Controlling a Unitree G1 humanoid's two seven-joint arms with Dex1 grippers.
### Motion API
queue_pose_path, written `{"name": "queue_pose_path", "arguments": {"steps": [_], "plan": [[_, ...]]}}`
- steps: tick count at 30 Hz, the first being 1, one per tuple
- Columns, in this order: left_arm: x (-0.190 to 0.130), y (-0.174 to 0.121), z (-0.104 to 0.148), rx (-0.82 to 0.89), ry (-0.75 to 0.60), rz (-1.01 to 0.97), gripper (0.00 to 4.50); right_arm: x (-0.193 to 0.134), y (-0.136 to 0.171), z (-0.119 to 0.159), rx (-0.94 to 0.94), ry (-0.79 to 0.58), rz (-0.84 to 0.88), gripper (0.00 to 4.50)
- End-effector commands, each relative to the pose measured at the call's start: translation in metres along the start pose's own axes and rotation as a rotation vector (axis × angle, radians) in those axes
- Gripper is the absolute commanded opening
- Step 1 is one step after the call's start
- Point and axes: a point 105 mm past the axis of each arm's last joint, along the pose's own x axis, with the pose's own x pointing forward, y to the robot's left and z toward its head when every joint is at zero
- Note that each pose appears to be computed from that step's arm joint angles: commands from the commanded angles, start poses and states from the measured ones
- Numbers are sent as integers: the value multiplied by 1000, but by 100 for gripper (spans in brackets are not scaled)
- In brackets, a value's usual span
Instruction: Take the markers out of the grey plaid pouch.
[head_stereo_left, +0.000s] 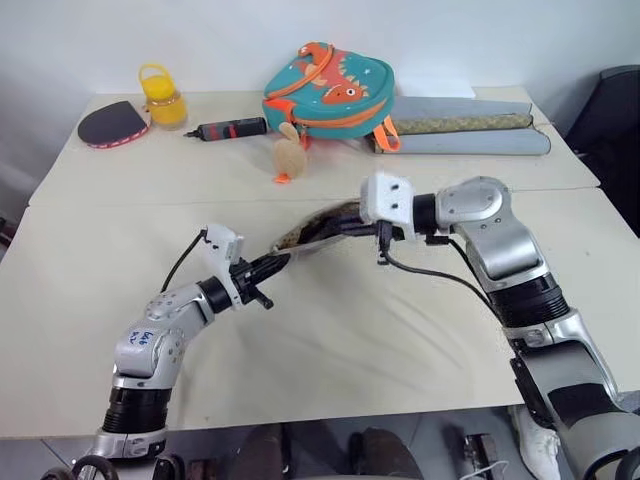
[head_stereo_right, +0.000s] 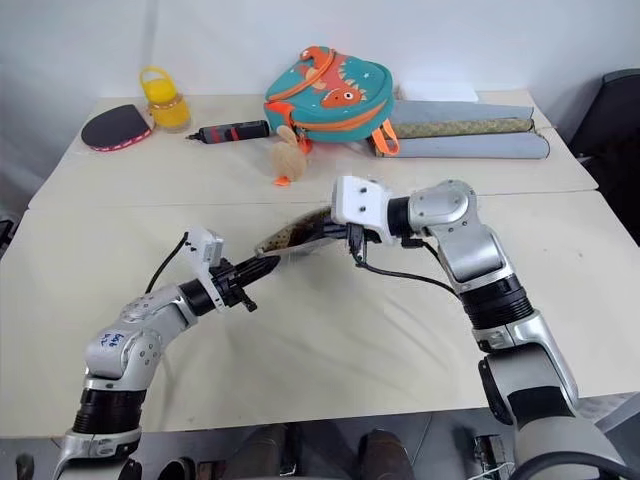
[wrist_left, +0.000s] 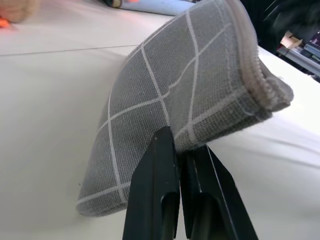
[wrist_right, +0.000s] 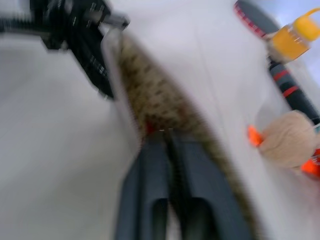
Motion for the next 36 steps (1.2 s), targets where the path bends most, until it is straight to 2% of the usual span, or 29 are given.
{"name": "queue_pose_path", "arguments": {"steps": [1,4,8,14,18,21,24,29,33,36], "plan": [[1,-18,12,9,-32,-72,0,-5,-11,13,-12,-44,-52,166],[2,-20,8,14,-7,-80,0,-7,-9,13,8,-46,-29,166],[4,-27,11,-7,-14,-117,0,-13,-4,-2,-13,33,1,166],[6,-23,8,14,2,-101,0,-32,-17,7,101,-22,-19,166],[8,-28,8,6,-6,-116,0,-36,-21,-3,142,14,-41,166],[8,-29,7,6,-2,-117,0,-33,-19,-8,173,27,-28,109],[8,-28,7,12,0,-112,0,-30,-18,-6,204,12,-27,10],[8,-32,11,-18,-14,-128,0,-27,-13,-25,53,137,-18,4],[0,-55,-1,-12,131,-269,0,-27,-13,-13,-64,148,20,4],[1,-64,8,-48,108,-322,0,-43,-13,-13,-49,188,70,4]]}}
